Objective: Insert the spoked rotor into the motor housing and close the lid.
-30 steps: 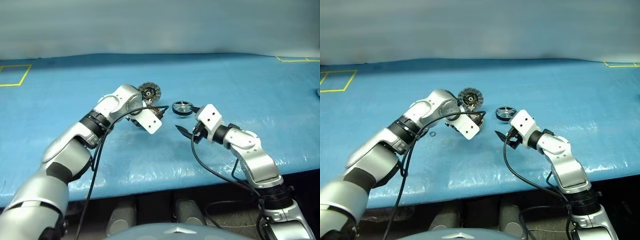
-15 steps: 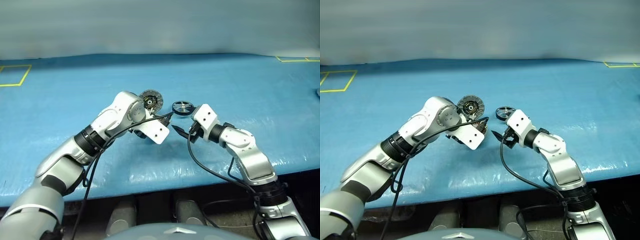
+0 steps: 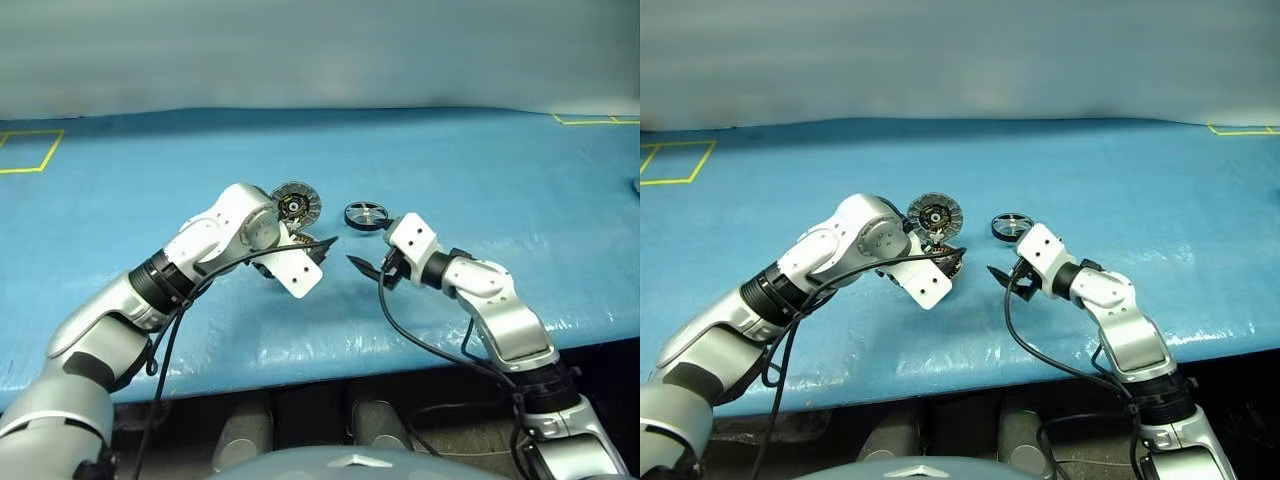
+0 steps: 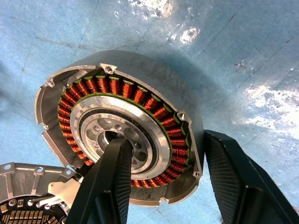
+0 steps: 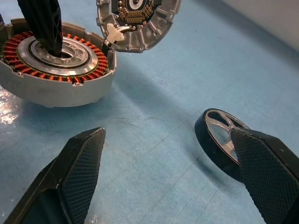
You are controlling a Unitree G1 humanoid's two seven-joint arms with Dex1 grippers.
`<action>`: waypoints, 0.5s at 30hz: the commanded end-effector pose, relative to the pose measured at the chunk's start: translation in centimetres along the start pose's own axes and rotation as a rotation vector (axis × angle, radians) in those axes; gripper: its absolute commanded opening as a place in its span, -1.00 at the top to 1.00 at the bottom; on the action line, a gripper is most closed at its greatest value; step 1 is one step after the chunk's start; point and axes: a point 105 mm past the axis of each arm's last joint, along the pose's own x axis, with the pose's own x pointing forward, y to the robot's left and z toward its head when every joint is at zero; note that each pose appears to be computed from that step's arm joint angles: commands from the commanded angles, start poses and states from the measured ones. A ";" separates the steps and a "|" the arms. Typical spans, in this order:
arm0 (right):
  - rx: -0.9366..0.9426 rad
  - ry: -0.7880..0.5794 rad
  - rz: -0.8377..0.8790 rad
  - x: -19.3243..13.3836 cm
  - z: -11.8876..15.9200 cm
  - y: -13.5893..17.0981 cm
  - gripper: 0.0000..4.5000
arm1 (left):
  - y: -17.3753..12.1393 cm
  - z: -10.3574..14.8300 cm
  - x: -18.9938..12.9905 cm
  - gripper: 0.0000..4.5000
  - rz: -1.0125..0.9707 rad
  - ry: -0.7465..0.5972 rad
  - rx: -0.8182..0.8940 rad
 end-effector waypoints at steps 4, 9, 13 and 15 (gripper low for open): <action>-0.038 -0.048 -0.008 -0.2 1.4 -0.2 -1.00 | 0.1 0.6 -0.4 0.09 0.016 -0.021 -0.001; -0.042 -0.053 -0.004 0.0 1.6 -0.1 -1.00 | 0.1 0.7 -0.4 0.09 0.012 -0.031 -0.004; -0.047 -0.057 0.000 0.2 1.7 -0.1 -1.00 | 0.2 0.8 -0.4 -0.24 0.020 -0.038 0.014; -0.048 -0.059 0.001 0.2 1.7 0.0 -1.00 | 0.2 0.9 -0.3 -0.53 0.028 -0.046 0.004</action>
